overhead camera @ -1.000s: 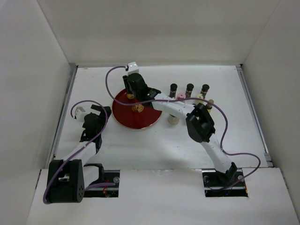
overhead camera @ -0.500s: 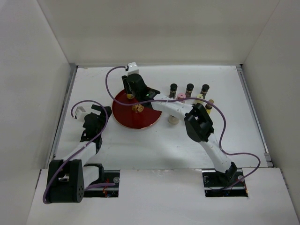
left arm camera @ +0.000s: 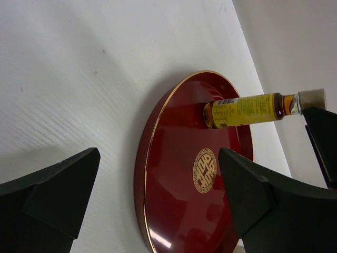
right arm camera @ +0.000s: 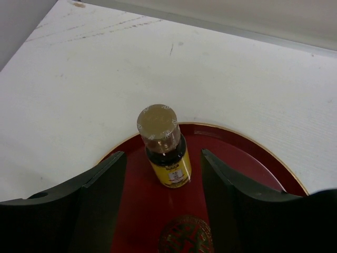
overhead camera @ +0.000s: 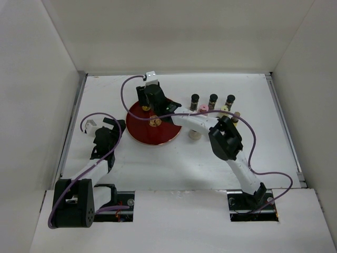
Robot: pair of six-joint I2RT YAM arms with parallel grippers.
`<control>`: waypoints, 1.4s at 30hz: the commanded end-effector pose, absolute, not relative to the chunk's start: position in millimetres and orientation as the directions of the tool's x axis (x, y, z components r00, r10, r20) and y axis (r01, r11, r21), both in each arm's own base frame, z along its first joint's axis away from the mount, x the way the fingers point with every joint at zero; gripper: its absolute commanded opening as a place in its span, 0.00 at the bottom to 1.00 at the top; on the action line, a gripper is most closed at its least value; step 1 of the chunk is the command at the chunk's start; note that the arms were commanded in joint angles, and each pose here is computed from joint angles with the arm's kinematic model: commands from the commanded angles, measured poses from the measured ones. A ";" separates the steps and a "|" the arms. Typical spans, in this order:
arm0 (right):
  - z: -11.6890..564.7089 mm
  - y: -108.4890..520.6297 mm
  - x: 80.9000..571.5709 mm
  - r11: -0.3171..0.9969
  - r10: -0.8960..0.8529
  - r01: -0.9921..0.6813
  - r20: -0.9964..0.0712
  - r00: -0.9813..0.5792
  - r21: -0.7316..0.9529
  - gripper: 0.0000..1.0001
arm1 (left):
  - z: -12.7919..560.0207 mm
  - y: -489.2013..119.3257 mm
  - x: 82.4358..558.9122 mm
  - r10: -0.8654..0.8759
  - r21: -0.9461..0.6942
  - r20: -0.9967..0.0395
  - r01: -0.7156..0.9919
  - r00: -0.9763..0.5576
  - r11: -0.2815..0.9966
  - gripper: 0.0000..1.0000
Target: Organize the condiment bottles
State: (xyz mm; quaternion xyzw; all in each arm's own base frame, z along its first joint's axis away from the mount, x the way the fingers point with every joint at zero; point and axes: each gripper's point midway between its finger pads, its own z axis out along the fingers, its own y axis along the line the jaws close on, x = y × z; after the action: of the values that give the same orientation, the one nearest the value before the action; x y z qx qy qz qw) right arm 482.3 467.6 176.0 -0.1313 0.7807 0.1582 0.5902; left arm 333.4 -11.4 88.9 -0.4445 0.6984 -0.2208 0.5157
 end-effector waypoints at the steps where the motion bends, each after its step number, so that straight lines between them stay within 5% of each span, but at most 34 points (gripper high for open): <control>1: 271.2 462.9 472.8 0.891 0.130 -0.416 -0.980 -0.147 0.181 0.65 | 101.4 -12.8 339.0 -0.851 -0.789 -0.523 -0.350 -0.046 0.504 1.00; 9: 329.8 408.5 426.9 0.887 0.166 -0.426 -0.984 -0.068 0.179 0.71 | 102.3 -14.0 338.9 -0.850 -0.790 -0.525 -0.345 -0.050 0.508 1.00; 11: 323.3 385.7 410.9 0.895 0.156 -0.409 -0.985 -0.080 0.175 0.63 | 104.2 -15.1 338.9 -0.850 -0.792 -0.525 -0.338 -0.050 0.509 1.00; 15: 292.6 317.1 368.7 0.930 0.113 -0.334 -0.984 -0.140 0.155 0.31 | 102.2 -14.9 338.6 -0.851 -0.790 -0.523 -0.345 -0.051 0.506 1.00; 17: 267.9 283.0 348.8 0.949 0.093 -0.281 -0.977 -0.192 0.145 0.27 | 102.9 -18.2 338.9 -0.854 -0.794 -0.516 -0.339 -0.061 0.504 1.00; 20: 230.2 247.2 326.9 0.968 0.055 -0.218 -0.956 -0.287 0.122 0.31 | 106.8 -18.9 338.8 -0.849 -0.793 -0.526 -0.330 -0.054 0.512 1.00; 23: 205.2 225.8 315.0 0.979 0.044 -0.171 -0.940 -0.338 0.107 0.53 | 103.2 -16.6 338.6 -0.850 -0.789 -0.525 -0.344 -0.053 0.509 1.00; 25: 195.6 219.3 317.0 0.982 0.047 -0.156 -0.937 -0.347 0.107 0.58 | 103.8 -18.3 339.0 -0.851 -0.792 -0.522 -0.339 -0.058 0.508 1.00; 42: 172.4 225.4 357.3 0.985 0.062 -0.132 -0.943 -0.326 0.111 0.47 | 98.3 -23.4 341.1 -0.846 -0.782 -0.527 -0.346 -0.079 0.519 1.00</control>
State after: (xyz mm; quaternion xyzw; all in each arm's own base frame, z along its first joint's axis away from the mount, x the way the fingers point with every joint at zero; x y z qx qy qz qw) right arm 342.6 215.9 150.0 -0.0392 0.8357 0.0578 0.5447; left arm 332.8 -20.5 82.1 -0.4371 0.7095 -0.2221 0.5063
